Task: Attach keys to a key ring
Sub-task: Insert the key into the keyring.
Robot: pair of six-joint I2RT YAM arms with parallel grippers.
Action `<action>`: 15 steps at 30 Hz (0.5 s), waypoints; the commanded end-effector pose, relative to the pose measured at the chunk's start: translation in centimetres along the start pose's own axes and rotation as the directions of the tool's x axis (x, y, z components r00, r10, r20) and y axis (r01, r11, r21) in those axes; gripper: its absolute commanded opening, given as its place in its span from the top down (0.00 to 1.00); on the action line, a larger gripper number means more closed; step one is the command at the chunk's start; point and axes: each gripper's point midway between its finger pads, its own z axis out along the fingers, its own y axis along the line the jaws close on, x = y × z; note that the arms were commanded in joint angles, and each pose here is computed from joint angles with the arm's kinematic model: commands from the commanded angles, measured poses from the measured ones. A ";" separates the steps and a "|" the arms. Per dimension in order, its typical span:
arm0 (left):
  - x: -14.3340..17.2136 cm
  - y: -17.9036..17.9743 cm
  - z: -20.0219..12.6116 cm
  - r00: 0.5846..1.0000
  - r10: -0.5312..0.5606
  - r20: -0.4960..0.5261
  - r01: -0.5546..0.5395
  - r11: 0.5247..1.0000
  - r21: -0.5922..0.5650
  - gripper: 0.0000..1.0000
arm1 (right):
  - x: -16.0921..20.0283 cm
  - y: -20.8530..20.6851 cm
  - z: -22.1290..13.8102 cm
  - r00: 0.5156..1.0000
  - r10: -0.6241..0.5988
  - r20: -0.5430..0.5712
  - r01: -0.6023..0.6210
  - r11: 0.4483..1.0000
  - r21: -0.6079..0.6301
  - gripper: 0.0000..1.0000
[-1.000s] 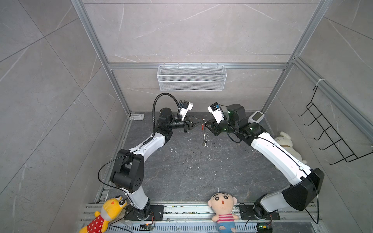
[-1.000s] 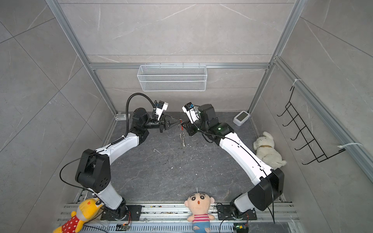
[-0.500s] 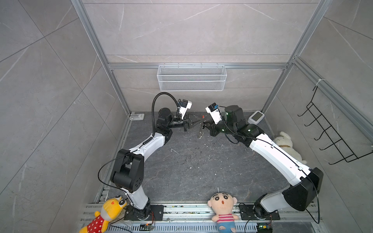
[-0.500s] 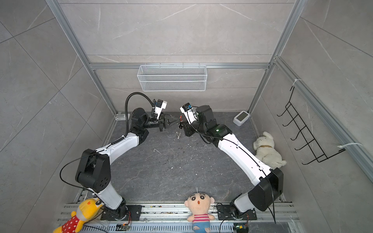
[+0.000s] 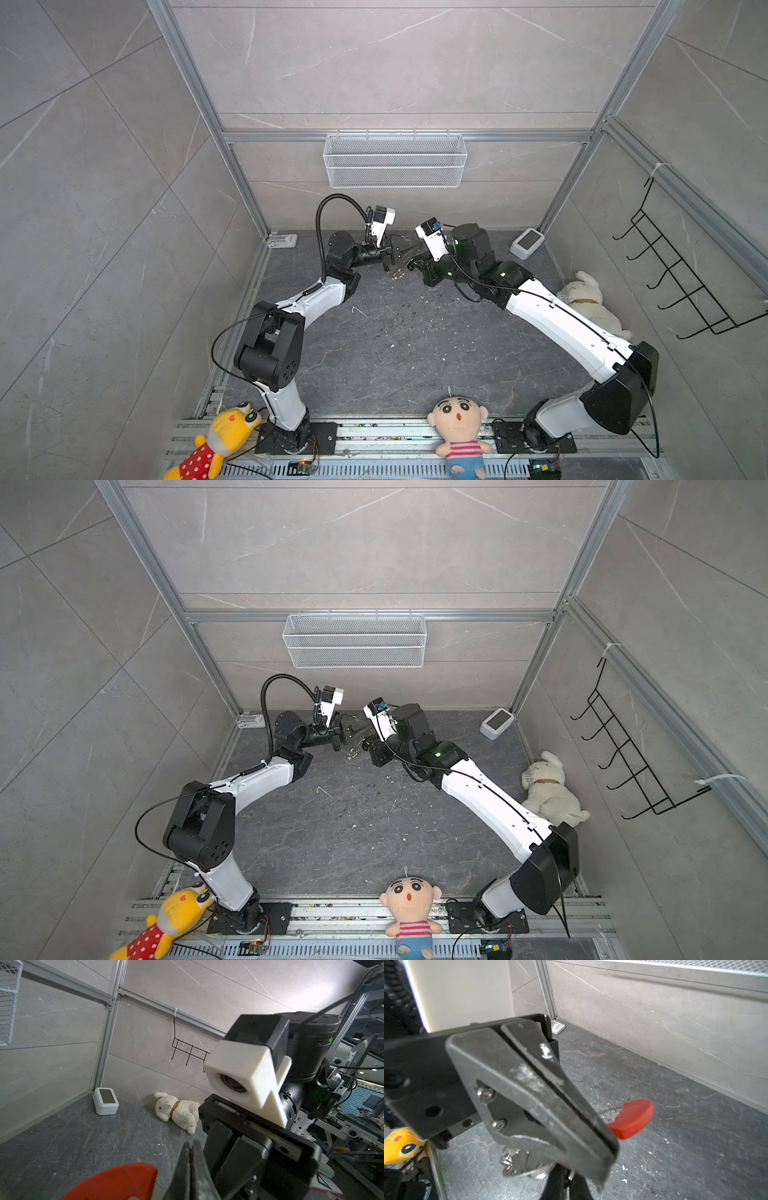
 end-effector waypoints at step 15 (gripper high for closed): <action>-0.2 -1.9 -1.2 0.997 0.054 -0.051 -0.055 0.998 -0.018 1.00 | -1.1 -2.5 -3.2 0.996 -0.083 0.034 0.077 0.986 0.146 1.00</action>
